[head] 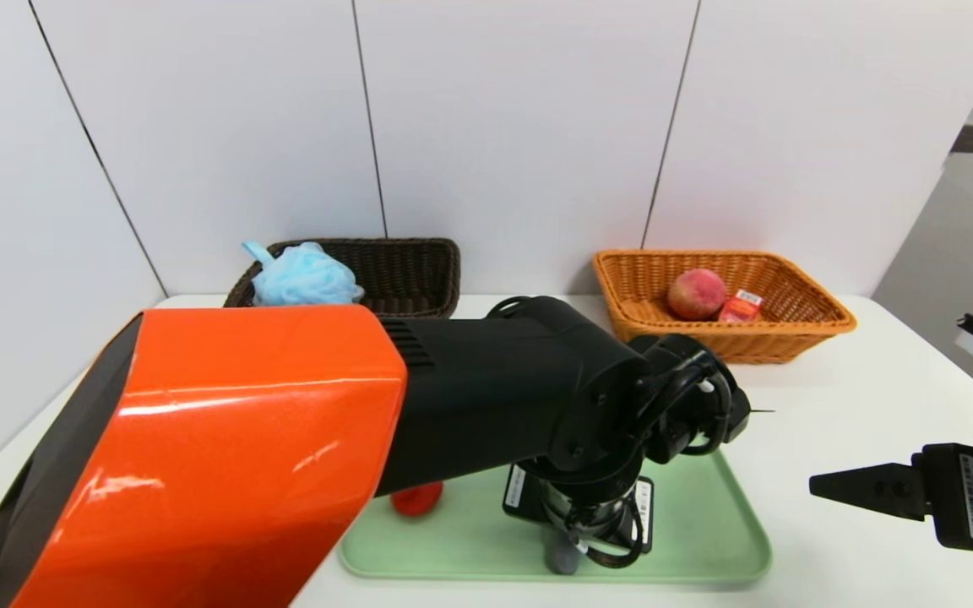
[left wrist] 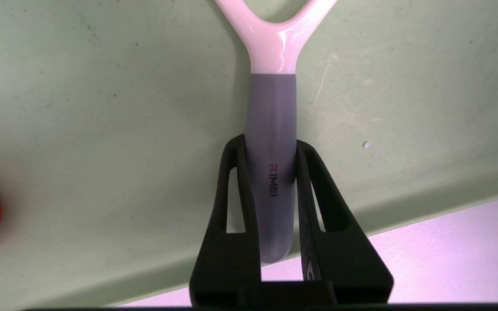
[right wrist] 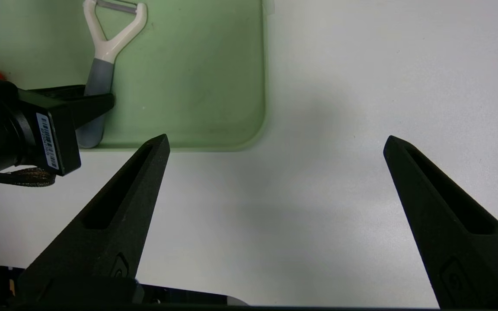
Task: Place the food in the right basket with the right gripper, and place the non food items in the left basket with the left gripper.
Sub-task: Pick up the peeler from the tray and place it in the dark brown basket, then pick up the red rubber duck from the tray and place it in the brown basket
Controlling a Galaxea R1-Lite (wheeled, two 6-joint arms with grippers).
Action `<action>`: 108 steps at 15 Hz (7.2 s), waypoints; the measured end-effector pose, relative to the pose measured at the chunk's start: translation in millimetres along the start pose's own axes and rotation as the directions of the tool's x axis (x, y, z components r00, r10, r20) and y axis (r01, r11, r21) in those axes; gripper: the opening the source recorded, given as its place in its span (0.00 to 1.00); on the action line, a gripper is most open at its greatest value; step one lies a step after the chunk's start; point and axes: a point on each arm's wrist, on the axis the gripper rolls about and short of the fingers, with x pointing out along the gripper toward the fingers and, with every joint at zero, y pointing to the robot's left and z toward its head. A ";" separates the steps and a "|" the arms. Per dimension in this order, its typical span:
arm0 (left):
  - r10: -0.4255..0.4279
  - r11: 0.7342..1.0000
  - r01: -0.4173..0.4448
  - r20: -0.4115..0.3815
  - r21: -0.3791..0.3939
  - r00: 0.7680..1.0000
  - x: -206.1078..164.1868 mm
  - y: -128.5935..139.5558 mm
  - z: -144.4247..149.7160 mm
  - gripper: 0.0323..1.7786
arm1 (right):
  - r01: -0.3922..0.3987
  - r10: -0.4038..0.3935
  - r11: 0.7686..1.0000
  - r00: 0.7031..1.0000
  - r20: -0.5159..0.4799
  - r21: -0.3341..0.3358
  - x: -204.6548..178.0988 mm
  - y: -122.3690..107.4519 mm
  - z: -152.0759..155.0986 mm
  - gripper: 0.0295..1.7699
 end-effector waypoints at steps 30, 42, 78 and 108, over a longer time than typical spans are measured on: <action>0.216 0.952 -0.053 0.541 -0.300 0.813 -78.9 228.8 139.5 0.14 | 0.004 0.028 0.989 0.975 0.220 -0.147 6.7 9.9 41.5 0.97; 0.262 0.943 -0.122 0.469 -0.308 0.843 -19.1 253.2 150.2 0.14 | 0.079 0.044 0.948 0.927 0.373 -0.308 16.1 6.1 69.1 0.97; -0.460 0.822 0.277 0.293 0.498 0.838 -111.6 251.3 -38.9 0.94 | 0.081 0.021 0.945 0.952 0.306 -0.318 26.0 -1.9 46.3 0.97; -0.542 0.581 0.222 0.170 0.783 0.823 -4.2 227.9 -50.6 0.95 | 0.101 -0.020 0.945 0.967 0.253 -0.310 38.3 -8.6 35.4 0.97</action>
